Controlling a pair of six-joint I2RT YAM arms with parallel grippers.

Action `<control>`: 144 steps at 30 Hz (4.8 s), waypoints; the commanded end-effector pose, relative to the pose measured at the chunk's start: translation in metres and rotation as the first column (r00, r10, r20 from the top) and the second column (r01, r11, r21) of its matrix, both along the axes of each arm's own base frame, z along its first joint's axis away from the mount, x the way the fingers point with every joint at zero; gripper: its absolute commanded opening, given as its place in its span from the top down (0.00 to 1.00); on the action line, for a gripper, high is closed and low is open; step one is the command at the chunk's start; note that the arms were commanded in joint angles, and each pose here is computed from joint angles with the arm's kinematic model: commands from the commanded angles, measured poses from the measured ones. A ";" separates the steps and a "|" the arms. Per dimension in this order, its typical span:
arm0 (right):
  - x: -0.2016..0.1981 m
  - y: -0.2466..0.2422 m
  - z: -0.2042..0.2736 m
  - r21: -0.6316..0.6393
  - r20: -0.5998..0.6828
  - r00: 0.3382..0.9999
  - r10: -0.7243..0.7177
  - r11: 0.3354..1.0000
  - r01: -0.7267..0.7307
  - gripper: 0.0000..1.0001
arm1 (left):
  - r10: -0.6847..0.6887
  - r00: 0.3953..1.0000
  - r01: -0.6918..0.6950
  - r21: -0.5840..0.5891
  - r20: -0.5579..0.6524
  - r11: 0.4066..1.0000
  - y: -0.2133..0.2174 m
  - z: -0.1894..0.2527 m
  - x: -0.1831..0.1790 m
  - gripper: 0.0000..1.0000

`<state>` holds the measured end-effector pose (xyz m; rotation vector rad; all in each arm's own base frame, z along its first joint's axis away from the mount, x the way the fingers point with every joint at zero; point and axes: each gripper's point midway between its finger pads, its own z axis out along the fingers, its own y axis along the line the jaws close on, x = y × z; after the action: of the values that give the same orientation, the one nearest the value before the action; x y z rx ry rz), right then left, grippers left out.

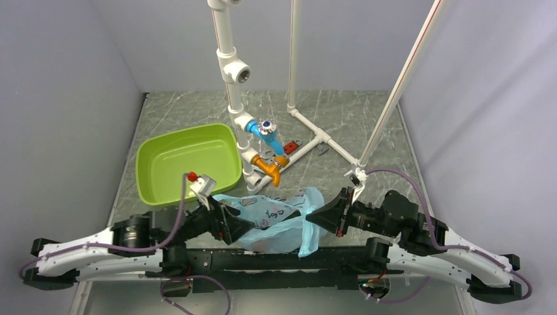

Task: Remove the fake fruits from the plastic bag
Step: Adjust the plastic bag at the center of the board.

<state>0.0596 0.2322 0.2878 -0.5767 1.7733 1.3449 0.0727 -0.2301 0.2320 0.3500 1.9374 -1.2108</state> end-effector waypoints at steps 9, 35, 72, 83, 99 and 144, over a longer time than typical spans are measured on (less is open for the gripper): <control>-0.002 -0.018 -0.009 -0.089 0.043 0.999 -0.003 0.996 0.007 1.00 | 0.407 0.913 -0.357 0.561 0.040 0.747 0.104 -0.006 0.036 0.01; -0.006 -0.024 -0.018 -0.100 0.044 0.999 0.008 0.995 -0.003 1.00 | 0.485 0.875 -0.425 0.468 -0.008 0.775 0.113 -0.007 0.055 0.09; 0.045 -0.058 0.037 -0.294 0.122 0.952 -0.280 0.906 0.304 0.41 | 0.066 0.998 -0.067 0.072 0.009 0.995 0.003 0.079 0.047 1.00; 0.014 0.014 0.100 -0.157 0.180 0.982 0.048 0.987 -0.019 0.31 | 0.089 0.996 -0.089 0.036 -0.020 0.995 0.009 0.071 0.044 1.00; 0.043 0.088 -0.043 -0.289 0.108 0.910 -0.400 0.863 0.414 0.74 | 0.055 0.998 -0.055 -0.017 -0.015 0.998 0.007 0.086 0.037 1.00; 0.025 0.152 -0.198 -0.321 0.179 0.973 -0.145 0.926 0.197 0.10 | -0.037 0.992 0.030 -0.058 -0.123 0.998 -0.009 0.051 0.021 1.00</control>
<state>0.0799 0.3512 0.0660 -0.7211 1.9849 0.7775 0.0960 -0.2366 0.2715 0.2896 2.0341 -1.2856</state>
